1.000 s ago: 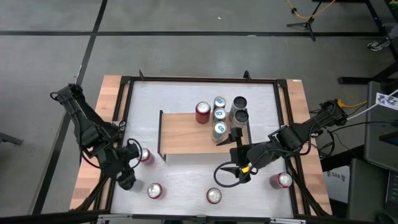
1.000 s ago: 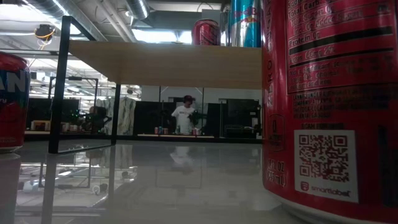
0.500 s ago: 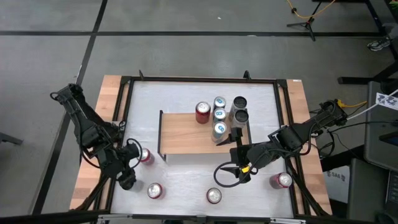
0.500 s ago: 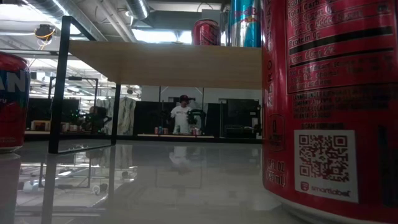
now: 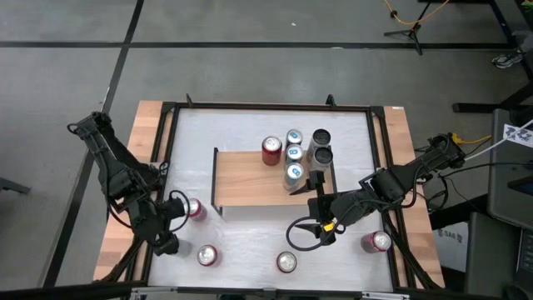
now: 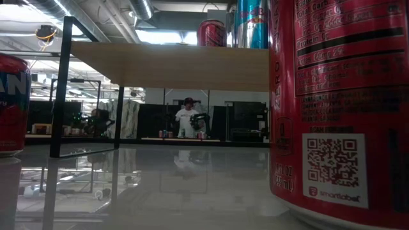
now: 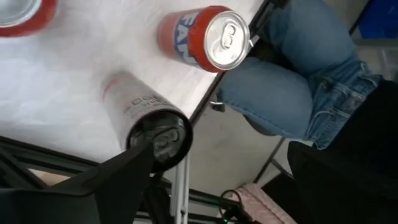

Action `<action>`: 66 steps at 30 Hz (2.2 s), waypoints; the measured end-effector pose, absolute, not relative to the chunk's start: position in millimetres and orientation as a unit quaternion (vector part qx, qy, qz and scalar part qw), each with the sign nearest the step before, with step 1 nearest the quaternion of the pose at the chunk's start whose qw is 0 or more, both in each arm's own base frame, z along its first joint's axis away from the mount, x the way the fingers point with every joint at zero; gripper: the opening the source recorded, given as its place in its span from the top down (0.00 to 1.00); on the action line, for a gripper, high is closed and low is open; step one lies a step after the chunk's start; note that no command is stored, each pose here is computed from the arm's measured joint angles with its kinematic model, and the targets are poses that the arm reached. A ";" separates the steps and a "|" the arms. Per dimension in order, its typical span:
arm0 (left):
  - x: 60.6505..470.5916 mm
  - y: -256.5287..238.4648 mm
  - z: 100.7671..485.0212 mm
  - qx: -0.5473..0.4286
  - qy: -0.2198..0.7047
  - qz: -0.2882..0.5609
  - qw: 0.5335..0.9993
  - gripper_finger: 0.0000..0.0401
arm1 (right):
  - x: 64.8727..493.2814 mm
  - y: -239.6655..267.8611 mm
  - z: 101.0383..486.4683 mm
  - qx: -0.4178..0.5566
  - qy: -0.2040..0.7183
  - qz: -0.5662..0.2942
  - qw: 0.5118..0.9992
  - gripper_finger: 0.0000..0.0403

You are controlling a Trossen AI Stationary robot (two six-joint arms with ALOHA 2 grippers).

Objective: Place canned beverage on shelf
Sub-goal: Put the white-pink soda can on the shelf aligned with the other white-pink soda cans

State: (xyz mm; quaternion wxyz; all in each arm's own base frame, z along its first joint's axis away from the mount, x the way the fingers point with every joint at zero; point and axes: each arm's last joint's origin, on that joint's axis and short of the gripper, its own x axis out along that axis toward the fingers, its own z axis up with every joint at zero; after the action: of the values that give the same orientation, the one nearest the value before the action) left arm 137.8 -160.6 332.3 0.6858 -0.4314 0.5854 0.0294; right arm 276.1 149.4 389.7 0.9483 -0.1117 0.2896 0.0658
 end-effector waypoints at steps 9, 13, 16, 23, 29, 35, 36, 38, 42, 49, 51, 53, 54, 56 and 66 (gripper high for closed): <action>134.5 -171.4 327.5 -0.466 0.602 0.068 0.645 0.09 | 276.0 149.5 389.8 -0.112 0.290 0.066 0.948 0.04; 132.9 -182.3 320.1 -0.466 0.636 0.083 0.609 0.09 | 276.0 149.5 389.7 -0.112 0.290 0.066 0.948 0.04; 130.7 -188.4 314.4 -0.454 0.660 0.095 0.591 0.09 | 276.1 149.5 389.7 -0.112 0.290 0.066 0.948 0.04; 132.4 -197.5 303.6 -0.442 0.677 0.124 0.575 0.09 | 276.0 149.6 389.7 -0.112 0.290 0.066 0.948 0.04; 136.5 -203.2 292.1 -0.422 0.685 0.154 0.573 0.09 | 276.1 149.5 389.7 -0.112 0.290 0.066 0.948 0.04; 139.0 -205.7 286.9 -0.416 0.684 0.169 0.575 0.09 | 276.1 149.6 389.7 -0.112 0.290 0.066 0.948 0.04; 139.6 -205.9 286.1 -0.416 0.680 0.172 0.579 0.09 | 276.1 149.4 389.7 -0.112 0.290 0.066 0.948 0.04; 140.3 -205.8 285.4 -0.415 0.674 0.177 0.585 0.09 | 276.1 149.5 389.8 -0.112 0.290 0.066 0.948 0.04; 140.9 -202.0 284.5 -0.416 0.668 0.200 0.584 0.09 | 276.1 149.5 389.7 -0.112 0.290 0.066 0.948 0.04; 139.6 -197.9 283.2 -0.404 0.660 0.222 0.593 0.09 | 276.1 149.4 389.8 -0.111 0.290 0.066 0.948 0.04; 139.8 -197.6 283.1 -0.403 0.658 0.224 0.595 0.09 | 276.1 149.6 389.9 -0.111 0.290 0.066 0.948 0.04; 139.9 -197.4 283.1 -0.403 0.655 0.225 0.598 0.09 | 276.1 149.4 389.8 -0.111 0.290 0.066 0.948 0.04; 140.0 -197.4 283.1 -0.403 0.653 0.225 0.600 0.09 | 276.1 149.5 389.8 -0.111 0.290 0.066 0.948 0.04; 140.3 -197.1 283.0 -0.403 0.648 0.227 0.605 0.09 | 276.0 149.5 390.0 -0.111 0.289 0.066 0.948 0.04; 142.1 -195.9 282.9 -0.397 0.624 0.229 0.633 0.09 | 276.0 149.4 389.8 -0.111 0.290 0.066 0.948 0.04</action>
State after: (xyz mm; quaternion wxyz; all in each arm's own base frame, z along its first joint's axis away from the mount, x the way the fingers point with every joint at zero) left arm 142.1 -195.9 282.9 0.6333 -0.3968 0.6238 0.2287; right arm 276.0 149.4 389.8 0.9484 -0.1115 0.2895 0.0658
